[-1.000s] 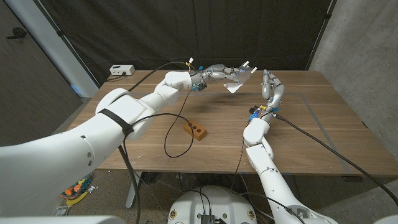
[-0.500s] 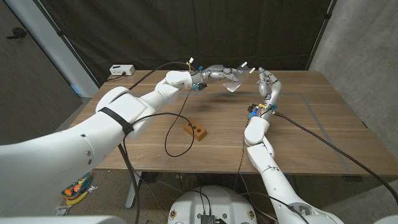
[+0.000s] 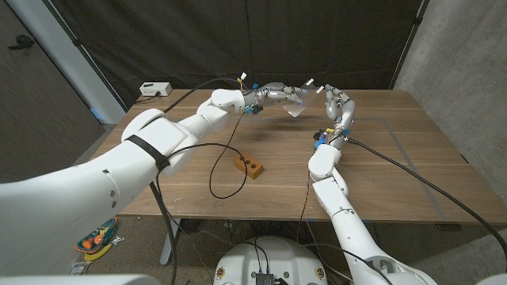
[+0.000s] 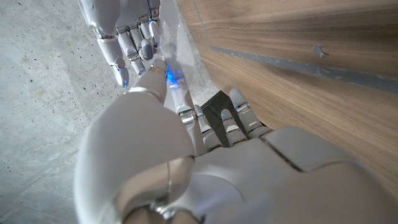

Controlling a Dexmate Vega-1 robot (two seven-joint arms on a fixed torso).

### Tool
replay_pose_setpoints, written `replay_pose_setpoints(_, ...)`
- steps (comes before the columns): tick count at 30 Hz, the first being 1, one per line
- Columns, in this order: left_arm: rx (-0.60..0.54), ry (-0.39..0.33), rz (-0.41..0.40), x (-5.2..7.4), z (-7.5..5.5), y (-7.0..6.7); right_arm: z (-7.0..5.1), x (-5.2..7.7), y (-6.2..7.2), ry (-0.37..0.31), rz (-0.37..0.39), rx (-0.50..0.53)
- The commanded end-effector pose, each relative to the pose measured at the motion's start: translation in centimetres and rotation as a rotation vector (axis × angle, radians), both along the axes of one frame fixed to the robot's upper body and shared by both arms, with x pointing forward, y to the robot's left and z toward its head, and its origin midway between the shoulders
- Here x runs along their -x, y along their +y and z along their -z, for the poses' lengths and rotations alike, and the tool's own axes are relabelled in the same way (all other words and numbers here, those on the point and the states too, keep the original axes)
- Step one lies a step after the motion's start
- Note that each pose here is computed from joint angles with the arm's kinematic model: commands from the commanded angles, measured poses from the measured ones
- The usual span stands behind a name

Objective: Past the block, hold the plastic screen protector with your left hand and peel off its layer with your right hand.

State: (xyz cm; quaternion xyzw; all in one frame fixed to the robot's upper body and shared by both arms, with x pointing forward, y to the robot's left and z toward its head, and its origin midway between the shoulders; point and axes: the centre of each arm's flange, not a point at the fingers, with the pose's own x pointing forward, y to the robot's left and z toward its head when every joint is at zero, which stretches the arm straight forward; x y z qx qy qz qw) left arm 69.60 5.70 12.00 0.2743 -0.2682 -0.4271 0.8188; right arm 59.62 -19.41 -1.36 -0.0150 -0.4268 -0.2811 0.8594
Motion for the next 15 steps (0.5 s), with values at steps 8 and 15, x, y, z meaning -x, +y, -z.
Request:
replay_pose_setpoints(8,0.004,0.008,-0.018,-0.22,-0.16,0.02,-1.26,0.01,0.28,0.029,-0.077,0.106)
replay_pose_setpoints(15,0.003,0.021,-0.036,-0.47,-0.07,-0.11,-1.20,0.05,0.19,0.014,-0.123,0.112)
